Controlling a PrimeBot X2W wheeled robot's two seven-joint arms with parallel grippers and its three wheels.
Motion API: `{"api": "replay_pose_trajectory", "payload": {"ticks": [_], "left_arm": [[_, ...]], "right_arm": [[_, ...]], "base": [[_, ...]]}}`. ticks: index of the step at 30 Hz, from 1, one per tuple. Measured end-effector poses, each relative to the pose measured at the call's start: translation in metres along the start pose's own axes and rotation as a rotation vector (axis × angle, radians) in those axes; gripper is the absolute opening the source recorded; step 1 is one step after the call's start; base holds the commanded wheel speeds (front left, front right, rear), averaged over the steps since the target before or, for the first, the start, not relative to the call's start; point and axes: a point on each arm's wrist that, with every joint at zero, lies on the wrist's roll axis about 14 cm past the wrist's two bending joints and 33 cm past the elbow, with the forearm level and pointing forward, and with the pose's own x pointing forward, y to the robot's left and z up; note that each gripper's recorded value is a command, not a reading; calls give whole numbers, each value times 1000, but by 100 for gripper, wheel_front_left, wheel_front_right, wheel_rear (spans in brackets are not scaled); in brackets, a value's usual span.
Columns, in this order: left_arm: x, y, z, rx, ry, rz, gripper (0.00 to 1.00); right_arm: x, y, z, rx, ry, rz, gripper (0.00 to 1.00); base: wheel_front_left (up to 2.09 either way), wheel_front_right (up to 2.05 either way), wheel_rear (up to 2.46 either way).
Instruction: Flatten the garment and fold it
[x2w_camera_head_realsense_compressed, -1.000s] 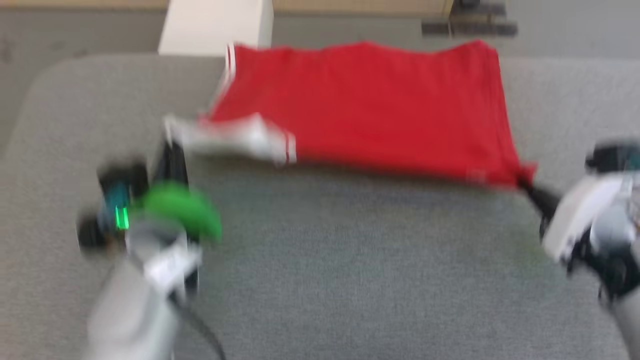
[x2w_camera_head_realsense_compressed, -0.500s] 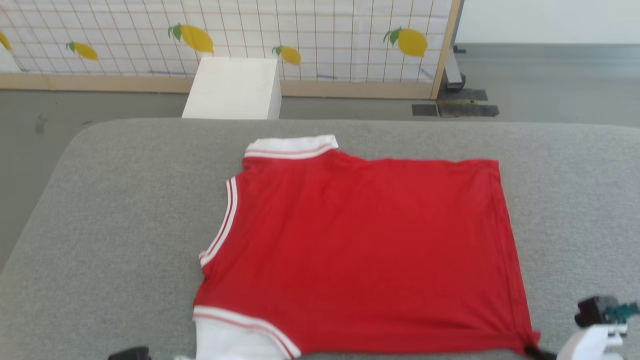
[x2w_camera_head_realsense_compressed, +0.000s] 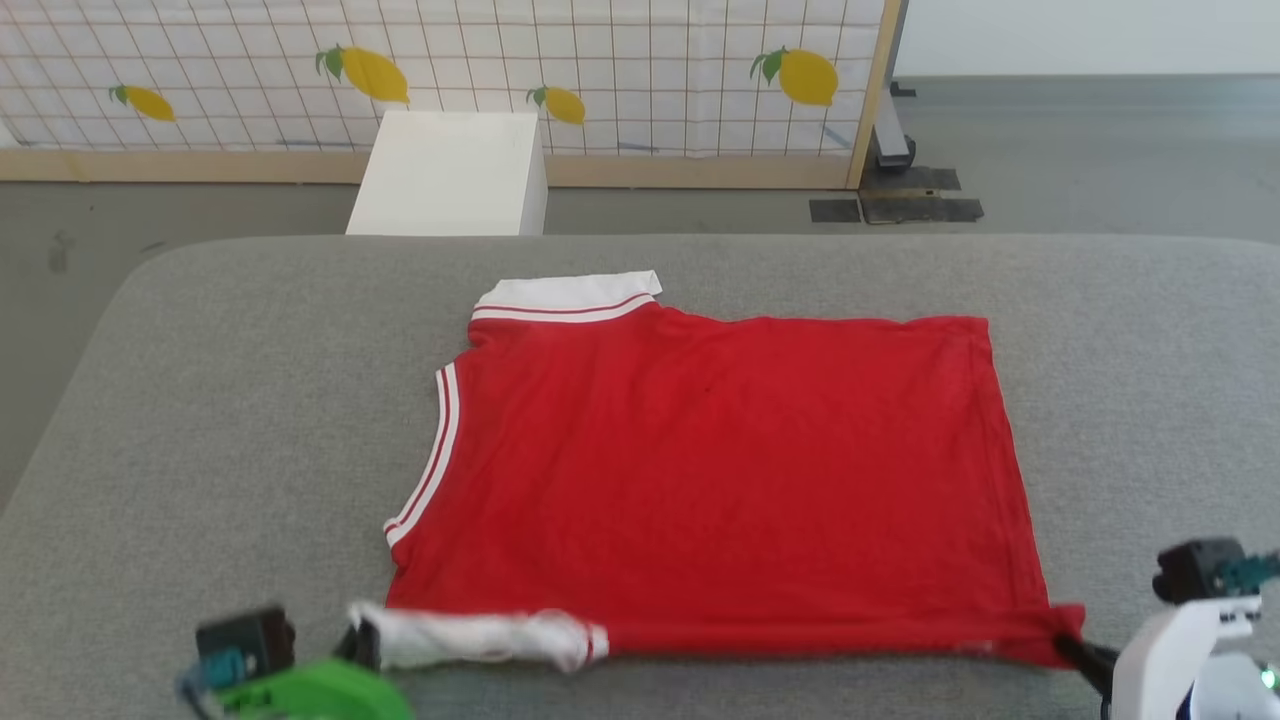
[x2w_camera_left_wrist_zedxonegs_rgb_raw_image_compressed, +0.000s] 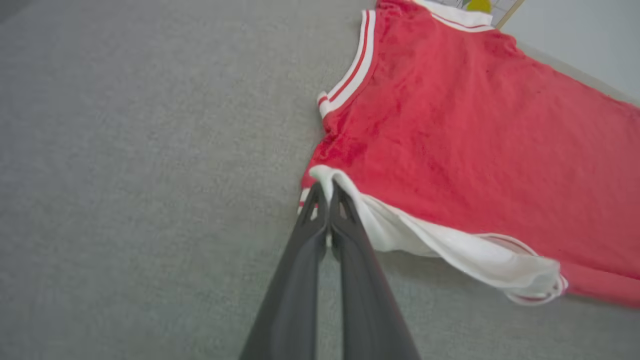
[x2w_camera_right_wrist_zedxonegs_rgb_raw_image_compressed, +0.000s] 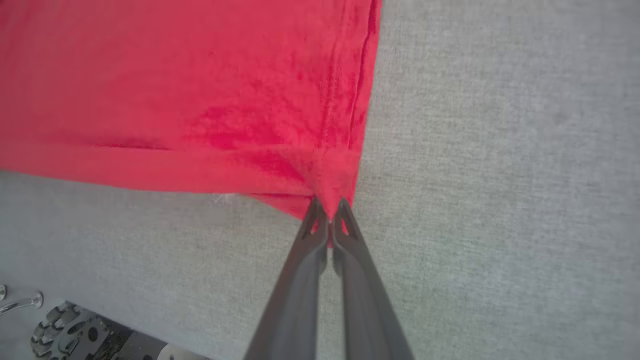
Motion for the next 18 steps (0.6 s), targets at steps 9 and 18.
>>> {"api": "replay_pose_trajectory", "payload": {"ticks": [9,18], "left_arm": [[49,-37,50,114,-47,-108,0],[104,-45,52,150,-4,-110,0]], "right_arm": [[17,4,38,-77,61,-4,0],[50,-6,64,-116,137,-46,0]], "base": [[0,0,0],[0,0,0]]}}
